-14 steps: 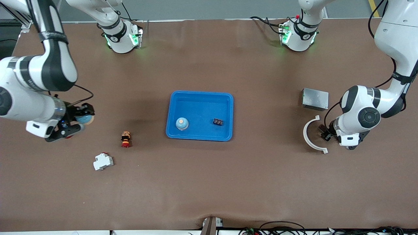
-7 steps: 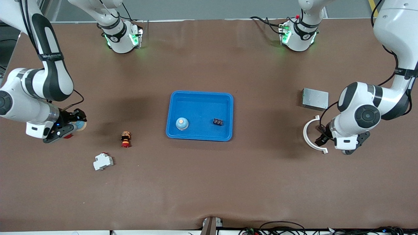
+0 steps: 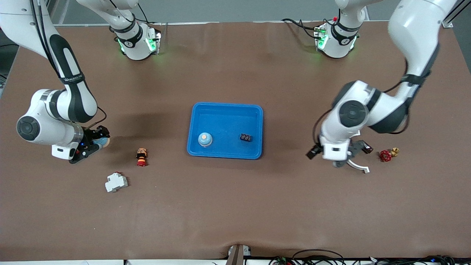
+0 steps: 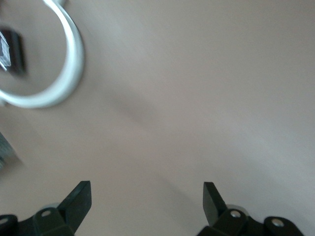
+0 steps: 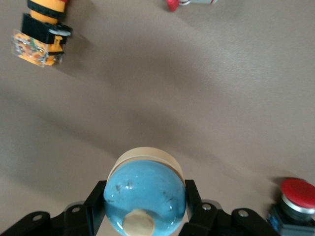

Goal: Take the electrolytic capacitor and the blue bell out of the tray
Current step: 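Reach the left gripper back into the tray while the right gripper follows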

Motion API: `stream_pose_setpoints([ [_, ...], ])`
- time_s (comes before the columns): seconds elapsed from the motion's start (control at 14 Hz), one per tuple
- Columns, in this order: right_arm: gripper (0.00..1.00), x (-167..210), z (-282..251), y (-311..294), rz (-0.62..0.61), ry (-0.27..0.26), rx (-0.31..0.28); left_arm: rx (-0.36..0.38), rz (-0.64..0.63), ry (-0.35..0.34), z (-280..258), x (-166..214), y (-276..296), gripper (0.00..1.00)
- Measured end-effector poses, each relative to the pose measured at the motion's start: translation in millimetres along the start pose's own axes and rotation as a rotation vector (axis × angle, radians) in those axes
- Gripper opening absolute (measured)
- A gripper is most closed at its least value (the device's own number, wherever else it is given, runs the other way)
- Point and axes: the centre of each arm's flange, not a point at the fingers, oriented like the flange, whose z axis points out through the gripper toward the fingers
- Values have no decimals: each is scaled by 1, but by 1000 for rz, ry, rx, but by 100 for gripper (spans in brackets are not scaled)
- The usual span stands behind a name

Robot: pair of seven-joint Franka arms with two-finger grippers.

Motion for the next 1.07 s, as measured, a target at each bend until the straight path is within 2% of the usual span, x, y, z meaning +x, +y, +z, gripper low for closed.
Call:
stream_pose_setpoints([
  [0.21,67,-6,20,-7,-2,2,-1,-23,-53,-25,2,-63,42,100],
  [0.5,67,-9,32,-13,-7,12,-7,-42,-164,-71,13,-118,83,100],
  [0.64,67,-12,43,-18,-11,26,-17,-59,-210,-61,27,-138,102,100],
  [0.86,67,-16,56,-24,-13,20,-11,-98,-259,-21,58,-172,121,100],
  [1.07,67,-16,63,-24,-13,16,-8,-100,-280,-3,84,-194,129,100],
])
